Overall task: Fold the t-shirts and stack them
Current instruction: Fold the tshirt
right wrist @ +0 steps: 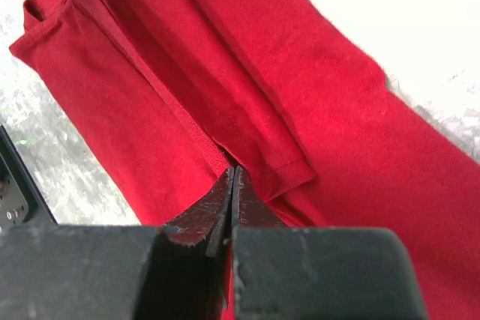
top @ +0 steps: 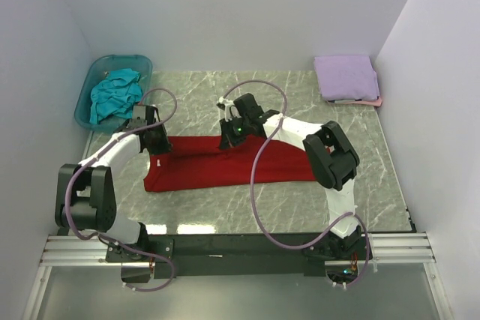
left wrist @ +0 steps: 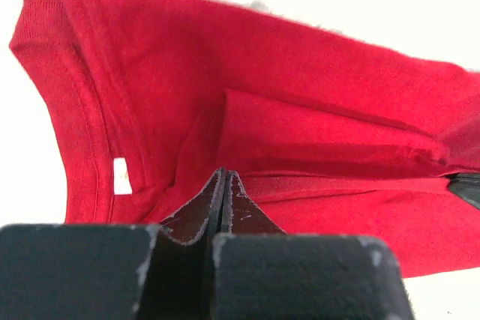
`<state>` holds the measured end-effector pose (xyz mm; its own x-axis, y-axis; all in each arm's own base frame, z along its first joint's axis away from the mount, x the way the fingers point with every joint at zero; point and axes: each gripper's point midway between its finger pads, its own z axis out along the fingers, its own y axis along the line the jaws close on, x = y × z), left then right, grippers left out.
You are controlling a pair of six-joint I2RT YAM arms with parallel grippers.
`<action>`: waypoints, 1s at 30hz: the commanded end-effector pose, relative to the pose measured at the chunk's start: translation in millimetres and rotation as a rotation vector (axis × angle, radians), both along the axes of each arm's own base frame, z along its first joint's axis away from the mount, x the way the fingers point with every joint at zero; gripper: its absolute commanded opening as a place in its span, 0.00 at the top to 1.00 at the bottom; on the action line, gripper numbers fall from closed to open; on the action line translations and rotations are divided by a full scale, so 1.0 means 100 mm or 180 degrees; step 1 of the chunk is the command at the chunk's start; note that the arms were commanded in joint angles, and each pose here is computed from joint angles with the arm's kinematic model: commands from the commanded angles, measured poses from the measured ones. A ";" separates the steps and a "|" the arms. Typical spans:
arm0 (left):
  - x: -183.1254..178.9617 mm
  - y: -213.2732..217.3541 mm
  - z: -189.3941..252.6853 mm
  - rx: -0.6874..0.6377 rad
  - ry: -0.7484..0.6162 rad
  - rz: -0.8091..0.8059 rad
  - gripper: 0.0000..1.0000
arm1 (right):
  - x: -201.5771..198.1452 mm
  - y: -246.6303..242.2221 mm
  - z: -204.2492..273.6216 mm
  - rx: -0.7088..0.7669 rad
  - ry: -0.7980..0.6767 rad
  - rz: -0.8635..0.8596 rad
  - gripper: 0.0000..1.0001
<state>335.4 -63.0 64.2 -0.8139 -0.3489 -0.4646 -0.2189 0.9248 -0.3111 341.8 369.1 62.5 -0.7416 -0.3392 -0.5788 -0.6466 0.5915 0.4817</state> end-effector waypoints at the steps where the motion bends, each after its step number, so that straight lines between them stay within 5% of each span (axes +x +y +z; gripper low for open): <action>1: -0.03 0.06 0.06 0.0052 -0.0073 0.0104 0.99 | -0.06 -0.01 0.24 0.0069 -0.0157 0.0093 1.00; 12: -0.24 0.04 -0.19 -0.0026 0.0280 0.0198 0.99 | -0.27 -0.04 0.06 -0.0022 0.0051 0.0226 1.00; 16: -0.27 0.06 -0.15 0.0001 0.0265 0.0256 0.97 | -0.35 -0.03 0.05 -0.0023 0.0101 0.0300 0.92; 19: -0.30 0.07 -0.07 -0.0005 0.0218 0.0284 0.85 | -0.41 -0.03 0.10 -0.0018 0.0117 0.0341 0.81; 26: -0.45 -0.02 0.24 -0.0234 -0.0038 0.0278 0.35 | -0.56 -0.05 0.35 -0.0004 0.0016 0.0490 0.66; 30: -0.48 -0.04 0.46 -0.0399 -0.0299 0.0422 0.30 | -0.58 -0.05 0.51 0.0107 -0.0042 0.0437 0.65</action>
<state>290.6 -63.3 98.1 -0.7485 -0.4579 -0.4796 -0.2858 0.8754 -0.3898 288.8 360.8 75.2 -0.7247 -0.4428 -0.5279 -0.6866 0.5282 0.4995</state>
